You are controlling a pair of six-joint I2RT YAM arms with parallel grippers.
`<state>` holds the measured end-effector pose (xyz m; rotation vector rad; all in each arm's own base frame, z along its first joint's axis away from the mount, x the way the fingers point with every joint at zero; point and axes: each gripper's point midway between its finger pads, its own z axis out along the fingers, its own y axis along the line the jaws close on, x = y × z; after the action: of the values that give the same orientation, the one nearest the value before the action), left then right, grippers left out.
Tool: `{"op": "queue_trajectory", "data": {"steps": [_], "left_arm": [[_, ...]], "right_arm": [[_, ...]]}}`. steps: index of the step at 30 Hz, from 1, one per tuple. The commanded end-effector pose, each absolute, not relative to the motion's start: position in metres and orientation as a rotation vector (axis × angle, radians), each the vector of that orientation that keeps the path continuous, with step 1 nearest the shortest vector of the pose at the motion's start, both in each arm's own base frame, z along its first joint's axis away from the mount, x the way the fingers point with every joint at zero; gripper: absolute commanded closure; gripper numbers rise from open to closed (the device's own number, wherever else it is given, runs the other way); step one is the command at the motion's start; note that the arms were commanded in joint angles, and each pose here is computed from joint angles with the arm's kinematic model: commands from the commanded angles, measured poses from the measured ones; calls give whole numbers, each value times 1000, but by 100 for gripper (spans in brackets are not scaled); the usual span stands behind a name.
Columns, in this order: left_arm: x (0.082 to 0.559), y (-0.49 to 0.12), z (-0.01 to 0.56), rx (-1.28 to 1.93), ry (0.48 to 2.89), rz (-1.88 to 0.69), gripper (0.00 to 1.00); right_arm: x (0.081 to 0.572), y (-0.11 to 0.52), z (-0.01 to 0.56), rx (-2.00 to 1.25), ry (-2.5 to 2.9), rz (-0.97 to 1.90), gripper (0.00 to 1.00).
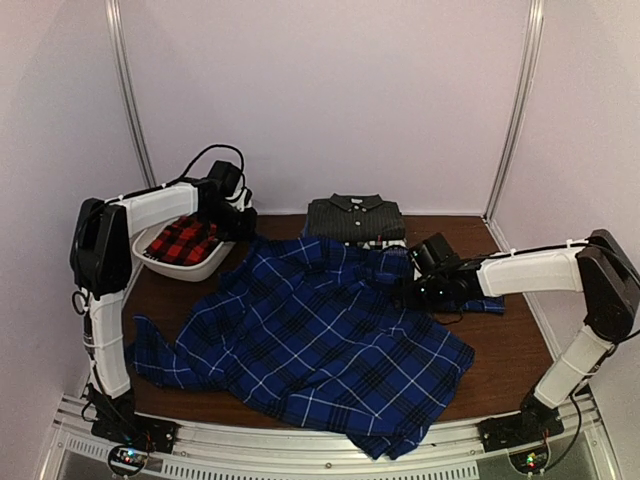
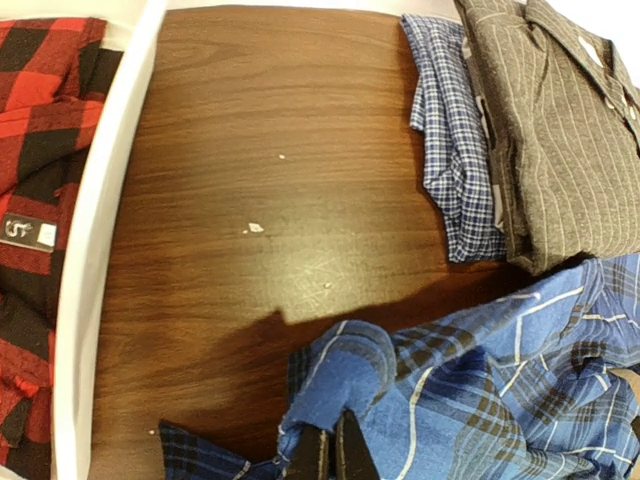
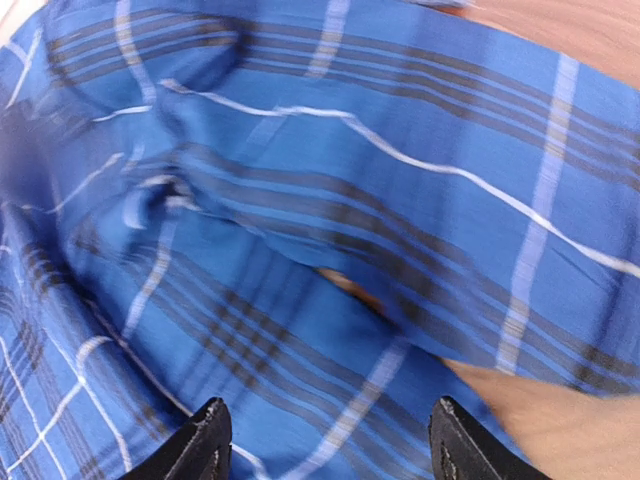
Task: Fold and stack the long sleeve shirts
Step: Smooth out the flattened shirt at the center of the board.
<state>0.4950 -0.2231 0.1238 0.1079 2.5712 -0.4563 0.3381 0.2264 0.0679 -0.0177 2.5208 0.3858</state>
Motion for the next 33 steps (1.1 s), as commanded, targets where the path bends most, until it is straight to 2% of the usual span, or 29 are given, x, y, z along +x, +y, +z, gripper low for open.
{"op": "queue_trajectory", "data": {"steps": [1,9,13,18,24,31,33], "left_arm": [[507,-235,133,155,2516,-525,100],[506,-239,132,167,2522,-562,100],[505,-240,130,171,2527,-573,100],[505,-241,132,179,2524,-593,100],[506,-238,136,183,2517,-616,100],[506,-234,139,186,2511,-622,100],[507,-233,139,185,2511,-620,100]], "right_arm": [[326,180,65,147,2535,273,31],[278,109,51,430,2576,141,32],[256,87,47,569,2582,99,42],[233,76,42,706,2601,97,47],[214,73,28,817,2606,145,47],[212,75,16,866,2609,169,48],[214,77,14,871,2609,173,51]]}}
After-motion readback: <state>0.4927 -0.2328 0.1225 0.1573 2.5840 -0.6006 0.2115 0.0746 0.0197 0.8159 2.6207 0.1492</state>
